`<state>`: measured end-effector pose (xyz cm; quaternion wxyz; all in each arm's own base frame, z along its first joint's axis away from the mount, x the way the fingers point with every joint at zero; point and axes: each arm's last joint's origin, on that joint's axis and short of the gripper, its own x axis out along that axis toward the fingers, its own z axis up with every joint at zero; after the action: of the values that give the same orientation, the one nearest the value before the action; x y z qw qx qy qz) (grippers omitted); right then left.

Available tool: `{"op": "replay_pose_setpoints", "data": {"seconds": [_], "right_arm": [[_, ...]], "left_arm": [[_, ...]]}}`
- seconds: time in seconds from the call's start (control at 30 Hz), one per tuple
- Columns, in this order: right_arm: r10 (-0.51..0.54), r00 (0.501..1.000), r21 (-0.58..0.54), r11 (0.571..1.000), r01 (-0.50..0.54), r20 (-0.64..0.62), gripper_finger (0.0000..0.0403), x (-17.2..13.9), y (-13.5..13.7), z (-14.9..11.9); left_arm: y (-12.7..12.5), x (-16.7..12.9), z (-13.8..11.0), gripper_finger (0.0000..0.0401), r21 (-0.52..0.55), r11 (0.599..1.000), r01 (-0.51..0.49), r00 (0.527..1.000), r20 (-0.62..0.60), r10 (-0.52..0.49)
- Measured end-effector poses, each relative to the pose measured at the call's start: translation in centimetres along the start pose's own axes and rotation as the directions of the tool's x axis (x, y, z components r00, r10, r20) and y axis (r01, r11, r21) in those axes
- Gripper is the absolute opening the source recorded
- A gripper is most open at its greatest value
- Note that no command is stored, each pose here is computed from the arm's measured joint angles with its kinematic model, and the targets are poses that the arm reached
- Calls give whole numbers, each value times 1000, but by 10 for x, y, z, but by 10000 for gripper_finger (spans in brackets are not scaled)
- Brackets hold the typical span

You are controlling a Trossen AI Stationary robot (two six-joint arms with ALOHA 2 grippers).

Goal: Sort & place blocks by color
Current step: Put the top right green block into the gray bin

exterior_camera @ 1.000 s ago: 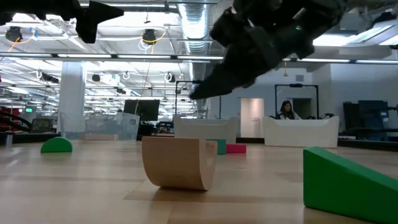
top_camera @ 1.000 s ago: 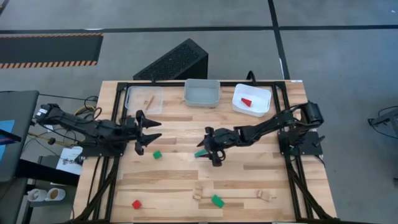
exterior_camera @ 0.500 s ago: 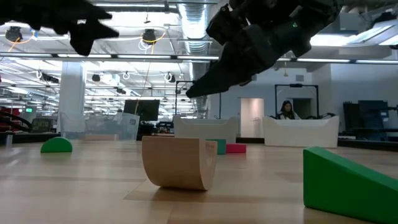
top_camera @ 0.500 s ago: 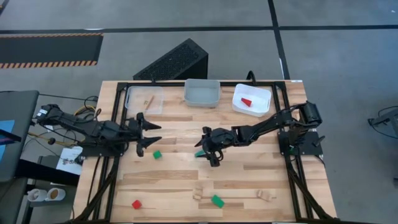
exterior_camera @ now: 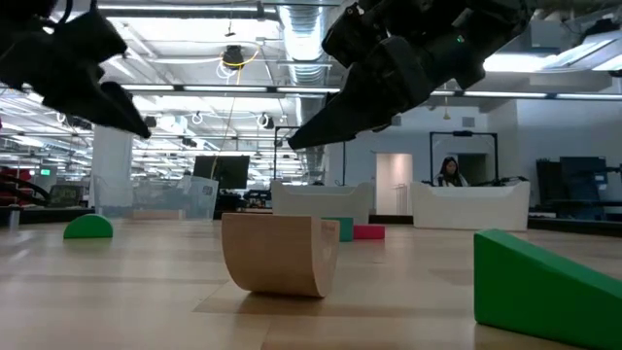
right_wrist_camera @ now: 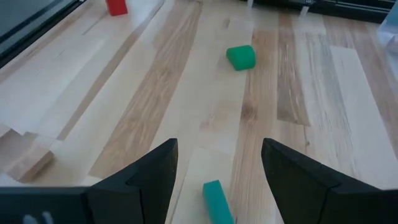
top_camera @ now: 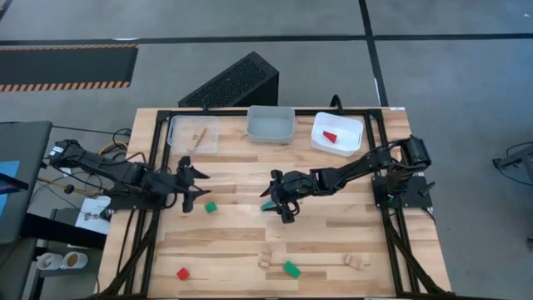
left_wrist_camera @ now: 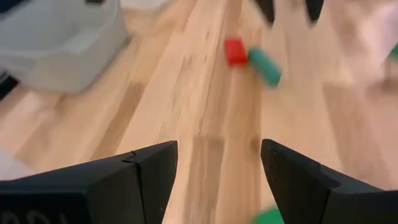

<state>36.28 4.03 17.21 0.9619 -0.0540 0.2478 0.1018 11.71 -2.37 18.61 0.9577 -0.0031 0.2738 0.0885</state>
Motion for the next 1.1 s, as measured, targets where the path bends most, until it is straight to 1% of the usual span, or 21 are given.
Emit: {"op": "replay_pose_setpoints", "data": {"seconds": [0.13, 0.3, 0.67, 0.73, 0.8, 0.87, 0.97, 1.1], "right_arm": [[0, 1000, 0, 1000, 0, 0, 254, 0, 0, 0], [2, 1000, 0, 1000, -2, -2, 254, 0, 0, 0], [0, 1000, 3, 1000, 0, -10, 254, 0, -1, -1], [25, 999, 4, 1000, -25, -23, 254, 0, 0, -2], [57, 998, 12, 998, -57, -42, 254, 0, 2, -4], [67, 995, 28, 997, -65, -74, 254, 0, 2, -8], [70, 988, 39, 997, -65, -136, 254, -1, 3, -14], [64, 985, 39, 998, -58, -159, 254, 0, 0, -18]], "left_arm": [[2, 0, -9, 219, 39, 999, -18, 996, -85, 21], [4, -1, -14, 219, 64, 998, -28, 990, -139, 37], [4, -1, -15, 219, 68, 997, -38, 989, -142, 47], [4, -1, -15, 219, 68, 997, -46, 989, -139, 55], [4, -1, -15, 219, 67, 997, -36, 989, -142, 45], [4, -1, -15, 219, 66, 998, -25, 989, -146, 35], [4, -1, -15, 219, 67, 997, -31, 989, -144, 40], [4, -1, -15, 219, 67, 997, -36, 989, -142, 46]]}}
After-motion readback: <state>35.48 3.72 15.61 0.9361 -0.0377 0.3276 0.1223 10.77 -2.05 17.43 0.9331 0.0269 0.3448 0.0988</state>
